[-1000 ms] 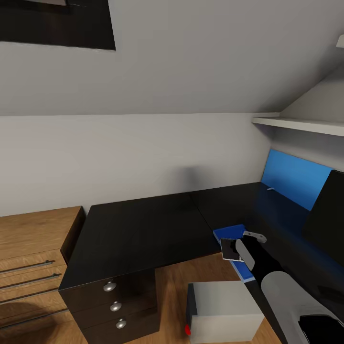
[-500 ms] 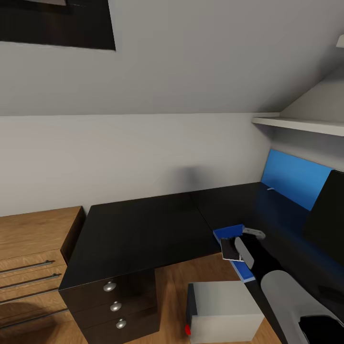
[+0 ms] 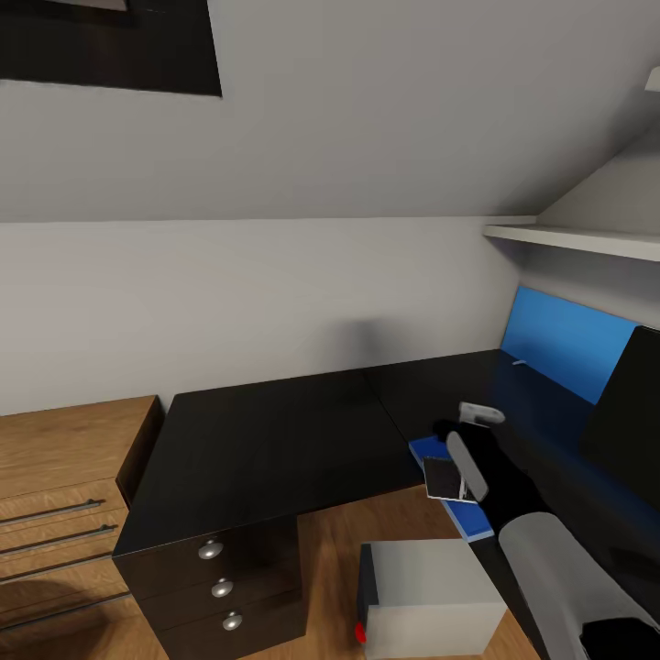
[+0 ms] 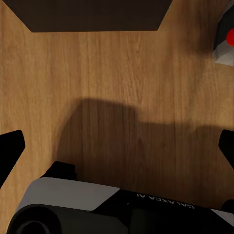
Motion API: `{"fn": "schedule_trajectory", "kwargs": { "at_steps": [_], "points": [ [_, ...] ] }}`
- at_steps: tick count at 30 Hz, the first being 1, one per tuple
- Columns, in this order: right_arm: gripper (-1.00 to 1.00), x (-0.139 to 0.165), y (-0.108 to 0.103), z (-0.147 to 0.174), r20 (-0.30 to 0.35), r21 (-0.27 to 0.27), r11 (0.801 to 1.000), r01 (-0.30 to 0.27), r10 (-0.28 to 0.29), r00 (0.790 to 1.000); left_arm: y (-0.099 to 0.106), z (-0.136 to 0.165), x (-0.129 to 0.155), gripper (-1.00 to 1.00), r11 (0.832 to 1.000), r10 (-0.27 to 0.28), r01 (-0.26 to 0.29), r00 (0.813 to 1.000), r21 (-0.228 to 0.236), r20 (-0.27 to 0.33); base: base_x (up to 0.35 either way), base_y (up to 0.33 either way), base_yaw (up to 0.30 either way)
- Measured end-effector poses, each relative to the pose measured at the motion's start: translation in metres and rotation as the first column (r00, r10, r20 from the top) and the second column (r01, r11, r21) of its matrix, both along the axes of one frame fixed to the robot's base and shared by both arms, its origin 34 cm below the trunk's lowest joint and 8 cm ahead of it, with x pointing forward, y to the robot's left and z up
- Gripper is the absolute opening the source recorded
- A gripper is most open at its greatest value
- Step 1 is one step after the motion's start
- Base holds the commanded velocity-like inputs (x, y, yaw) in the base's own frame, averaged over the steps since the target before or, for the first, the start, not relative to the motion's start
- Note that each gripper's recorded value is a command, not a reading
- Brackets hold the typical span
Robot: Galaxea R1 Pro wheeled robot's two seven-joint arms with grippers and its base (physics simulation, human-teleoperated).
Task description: In the bedroom, organize the workspace by keeping the computer under the desk, ensuring the monitor is on the desk, placing the keyboard on the desk next to the monitor, placing the mouse on the desk next to the keyboard, moving the folder from the swivel chair onto the desk next to the mouse, stacking the notebook on top of the folder with the pen on top of the notebook, and positioning the swivel chair next to the desk.
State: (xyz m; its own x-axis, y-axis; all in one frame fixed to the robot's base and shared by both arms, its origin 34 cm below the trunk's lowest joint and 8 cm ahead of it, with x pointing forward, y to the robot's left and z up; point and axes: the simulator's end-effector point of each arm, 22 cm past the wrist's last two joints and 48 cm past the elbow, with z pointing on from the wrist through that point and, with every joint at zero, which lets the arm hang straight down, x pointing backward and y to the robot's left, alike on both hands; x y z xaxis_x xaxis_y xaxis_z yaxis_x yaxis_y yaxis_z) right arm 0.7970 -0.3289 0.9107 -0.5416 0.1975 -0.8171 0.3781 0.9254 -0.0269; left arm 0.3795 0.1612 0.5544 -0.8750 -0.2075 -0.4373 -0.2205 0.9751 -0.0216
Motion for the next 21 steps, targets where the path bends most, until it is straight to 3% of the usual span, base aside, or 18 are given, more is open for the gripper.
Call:
{"fn": "schedule_trajectory", "kwargs": {
  "at_steps": [7,13,21],
  "points": [
    [1.00,0.002,0.019,0.003,0.011,0.019,1.000,-0.020,0.020,1.000,0.000,0.000,0.000,1.00,1.000,-0.001,0.001,1.000,0.000,0.000,0.000,0.000,0.000],
    [1.00,0.000,0.055,0.006,0.026,0.032,0.997,-0.072,0.071,0.997,0.000,0.000,0.000,1.00,1.000,-0.001,0.001,1.000,0.001,0.000,0.000,0.000,0.000],
    [1.00,0.000,0.081,0.007,0.033,0.035,0.993,-0.114,0.113,0.993,0.000,0.000,0.000,1.00,1.000,-0.001,0.001,1.000,0.001,0.000,0.000,0.000,0.000]
  ]
}}
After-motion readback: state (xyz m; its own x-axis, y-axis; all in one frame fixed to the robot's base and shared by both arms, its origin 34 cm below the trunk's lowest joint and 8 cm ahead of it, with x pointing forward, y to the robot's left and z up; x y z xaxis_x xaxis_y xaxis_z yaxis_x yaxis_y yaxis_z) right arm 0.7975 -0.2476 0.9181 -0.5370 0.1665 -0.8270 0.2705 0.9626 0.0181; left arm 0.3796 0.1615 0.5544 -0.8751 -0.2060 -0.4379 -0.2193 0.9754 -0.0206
